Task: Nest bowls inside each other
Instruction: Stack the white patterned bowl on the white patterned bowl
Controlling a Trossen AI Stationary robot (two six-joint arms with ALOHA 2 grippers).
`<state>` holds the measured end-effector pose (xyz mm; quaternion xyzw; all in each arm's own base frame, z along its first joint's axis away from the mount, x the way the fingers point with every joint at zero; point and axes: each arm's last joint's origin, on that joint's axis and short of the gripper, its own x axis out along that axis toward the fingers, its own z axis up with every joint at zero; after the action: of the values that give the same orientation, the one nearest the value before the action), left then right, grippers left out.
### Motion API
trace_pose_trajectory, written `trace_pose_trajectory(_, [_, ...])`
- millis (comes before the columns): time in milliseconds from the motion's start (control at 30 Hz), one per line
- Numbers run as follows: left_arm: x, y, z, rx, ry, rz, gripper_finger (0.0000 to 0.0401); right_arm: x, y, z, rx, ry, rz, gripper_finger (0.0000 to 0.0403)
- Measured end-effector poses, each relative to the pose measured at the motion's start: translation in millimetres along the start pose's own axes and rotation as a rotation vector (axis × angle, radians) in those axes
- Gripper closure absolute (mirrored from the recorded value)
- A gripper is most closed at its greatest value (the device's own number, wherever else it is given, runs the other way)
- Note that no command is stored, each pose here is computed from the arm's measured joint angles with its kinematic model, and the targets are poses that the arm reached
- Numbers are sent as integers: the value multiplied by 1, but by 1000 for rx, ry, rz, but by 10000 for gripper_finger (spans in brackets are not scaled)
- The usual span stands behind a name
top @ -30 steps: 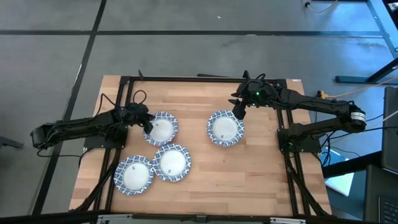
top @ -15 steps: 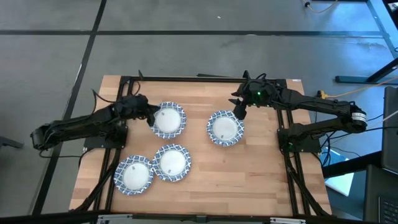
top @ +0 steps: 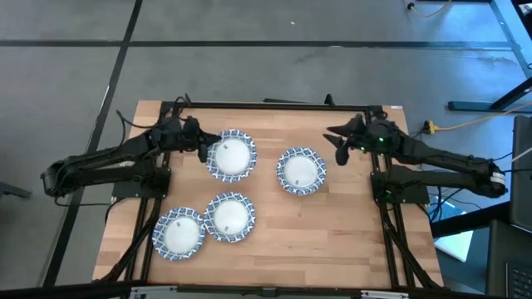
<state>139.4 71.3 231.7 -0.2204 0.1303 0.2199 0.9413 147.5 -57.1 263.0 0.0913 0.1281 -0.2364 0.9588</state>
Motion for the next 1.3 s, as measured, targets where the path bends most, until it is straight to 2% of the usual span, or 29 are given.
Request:
trace_pose_trajectory(300, [52,-32,49,101,89,-95,401,-16,-3,-5,34,-75,12,253])
trace_pose_trajectory(500, [100,-51,65,200,163,-179,401,-17,-3,-6,34,-62,10,253])
trace_pose_trajectory(633, [127,-59,68,235,173,-219,401,-16,-3,-7,48,-53,9,253])
trace_pose_trajectory(800, [159,-66,71,222,160,-349,401,-16,-3,-7,54,-50,9,253])
trace_pose_trajectory(967, [191,-69,67,211,194,-385,401,-16,-3,-7,57,-48,8,253])
trace_pose_trajectory(1300, [253,-95,55,227,239,-461,401,-16,-3,-7,58,-48,9,253])
